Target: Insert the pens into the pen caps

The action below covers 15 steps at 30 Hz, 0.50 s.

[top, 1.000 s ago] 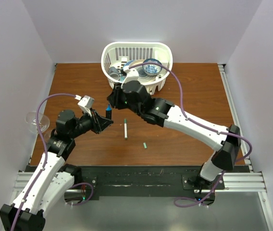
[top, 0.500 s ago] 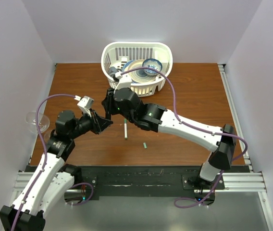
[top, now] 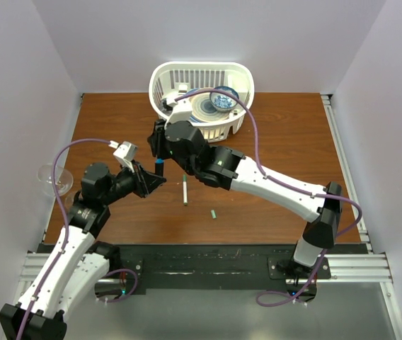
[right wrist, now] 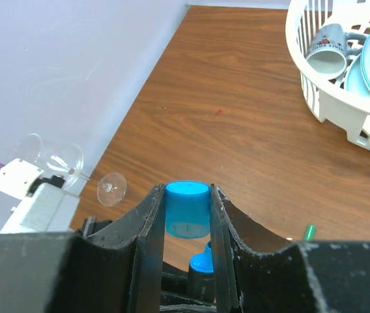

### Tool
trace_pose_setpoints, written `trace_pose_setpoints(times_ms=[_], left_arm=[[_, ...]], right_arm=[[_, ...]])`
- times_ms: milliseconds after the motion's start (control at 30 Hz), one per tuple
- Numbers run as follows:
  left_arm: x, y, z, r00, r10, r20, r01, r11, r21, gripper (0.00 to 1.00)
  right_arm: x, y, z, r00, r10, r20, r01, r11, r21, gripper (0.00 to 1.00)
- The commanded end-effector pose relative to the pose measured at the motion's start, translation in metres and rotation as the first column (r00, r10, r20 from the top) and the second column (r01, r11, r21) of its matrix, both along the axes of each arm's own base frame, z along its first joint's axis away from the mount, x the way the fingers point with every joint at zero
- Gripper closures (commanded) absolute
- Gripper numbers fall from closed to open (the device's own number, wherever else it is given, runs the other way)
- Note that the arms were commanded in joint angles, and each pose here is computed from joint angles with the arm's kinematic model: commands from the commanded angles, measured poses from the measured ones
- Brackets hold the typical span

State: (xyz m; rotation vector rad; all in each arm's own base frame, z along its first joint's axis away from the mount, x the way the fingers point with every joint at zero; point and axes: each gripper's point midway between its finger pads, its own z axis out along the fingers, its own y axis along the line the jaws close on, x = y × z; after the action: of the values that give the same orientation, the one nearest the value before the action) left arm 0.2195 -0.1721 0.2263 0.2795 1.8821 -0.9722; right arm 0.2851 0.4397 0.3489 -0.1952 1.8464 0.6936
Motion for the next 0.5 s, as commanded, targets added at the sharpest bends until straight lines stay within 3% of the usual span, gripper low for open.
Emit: trace_pose_setpoints(times_ms=[0,467], left_arm=[[-0.001,-0.002,0.015,0.998,-0.012,0.054,0.013,1.0,-0.019,1.0],[0.001,-0.002,0.016,0.999,0.001,0.045,0.0,1.0,-0.029,1.0]], right_arm=[[0.003,-0.006,-0.004,0.999,-0.036,0.014,0.037,0.999,-0.008,1.0],[-0.02,-0.014,-0.054,0.997,-0.005,-0.082,0.008,0.999,0.036,1.0]])
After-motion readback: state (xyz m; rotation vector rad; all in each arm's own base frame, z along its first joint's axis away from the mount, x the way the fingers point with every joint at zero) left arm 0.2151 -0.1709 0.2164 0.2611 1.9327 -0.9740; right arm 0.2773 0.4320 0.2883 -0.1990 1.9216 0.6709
